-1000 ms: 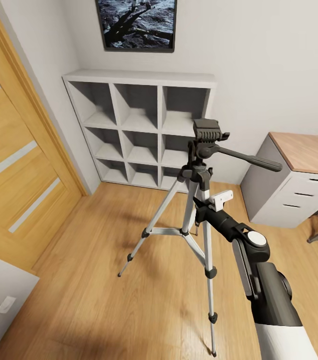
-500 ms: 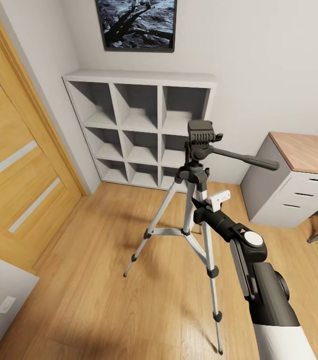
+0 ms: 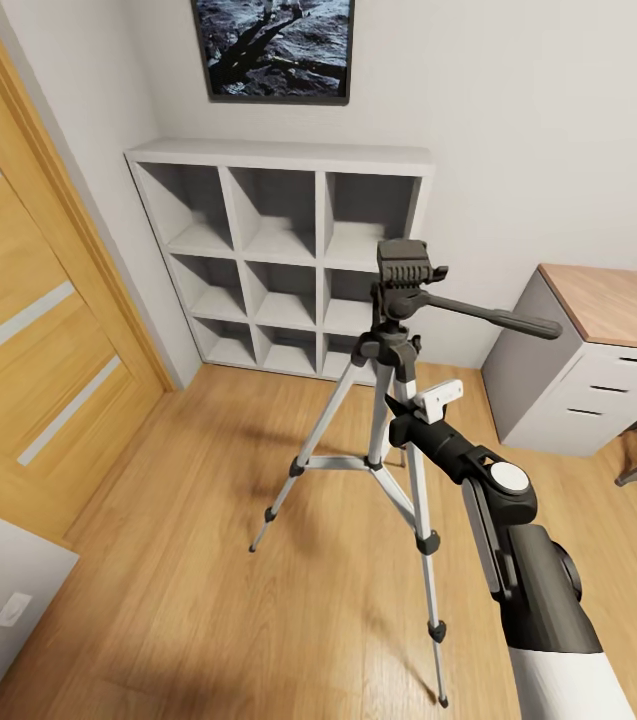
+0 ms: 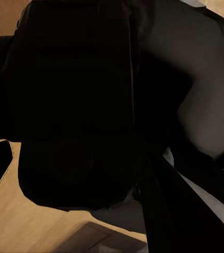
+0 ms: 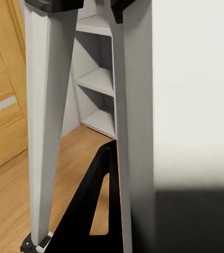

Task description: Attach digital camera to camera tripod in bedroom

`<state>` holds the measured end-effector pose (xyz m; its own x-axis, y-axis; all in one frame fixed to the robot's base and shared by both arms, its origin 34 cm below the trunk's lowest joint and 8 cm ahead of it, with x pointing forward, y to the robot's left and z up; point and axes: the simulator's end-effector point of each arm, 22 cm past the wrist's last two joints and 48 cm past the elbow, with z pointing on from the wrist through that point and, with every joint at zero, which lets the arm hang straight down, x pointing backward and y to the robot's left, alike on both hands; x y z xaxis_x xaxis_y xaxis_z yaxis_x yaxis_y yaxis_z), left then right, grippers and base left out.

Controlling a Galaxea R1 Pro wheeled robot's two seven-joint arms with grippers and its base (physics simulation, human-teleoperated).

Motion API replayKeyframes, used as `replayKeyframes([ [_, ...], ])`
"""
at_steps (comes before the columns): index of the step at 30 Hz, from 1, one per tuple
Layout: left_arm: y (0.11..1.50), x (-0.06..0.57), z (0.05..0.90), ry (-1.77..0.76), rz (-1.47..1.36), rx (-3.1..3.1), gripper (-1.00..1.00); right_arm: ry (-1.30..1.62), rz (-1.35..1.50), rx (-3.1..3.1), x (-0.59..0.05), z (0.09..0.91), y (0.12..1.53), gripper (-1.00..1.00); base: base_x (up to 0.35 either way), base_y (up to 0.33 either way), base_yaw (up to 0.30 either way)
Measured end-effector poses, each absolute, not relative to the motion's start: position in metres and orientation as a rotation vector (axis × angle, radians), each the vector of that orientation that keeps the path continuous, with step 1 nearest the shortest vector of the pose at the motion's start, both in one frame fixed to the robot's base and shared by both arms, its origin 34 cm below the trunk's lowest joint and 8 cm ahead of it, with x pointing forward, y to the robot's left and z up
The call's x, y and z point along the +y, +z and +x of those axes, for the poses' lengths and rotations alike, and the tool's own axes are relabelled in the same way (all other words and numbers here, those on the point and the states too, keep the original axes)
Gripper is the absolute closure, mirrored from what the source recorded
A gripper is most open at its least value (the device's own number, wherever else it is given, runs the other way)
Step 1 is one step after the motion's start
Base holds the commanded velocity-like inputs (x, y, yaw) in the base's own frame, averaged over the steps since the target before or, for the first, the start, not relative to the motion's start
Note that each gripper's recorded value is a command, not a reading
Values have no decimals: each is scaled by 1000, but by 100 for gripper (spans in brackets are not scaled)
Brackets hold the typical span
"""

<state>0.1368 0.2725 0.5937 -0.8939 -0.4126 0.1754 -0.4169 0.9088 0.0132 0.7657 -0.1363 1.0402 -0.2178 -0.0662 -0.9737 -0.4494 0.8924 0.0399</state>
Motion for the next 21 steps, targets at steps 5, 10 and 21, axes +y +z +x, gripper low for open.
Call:
replayKeyframes([
  [5, 591, 286, 159, 36, 628, -2914, 100, 369, -392, 1769, -136, 766, 1040, 100, 0, 0, 0],
  [10, 588, 296, 187, 49, 630, -2937, 100, 370, -393, 1769, -136, 765, 1040, 100, 0, 0, 0],
  [21, 661, 297, 482, 284, 455, -2884, 100, 376, -392, 1766, -136, 765, 1041, 100, 0, 0, 0],
])
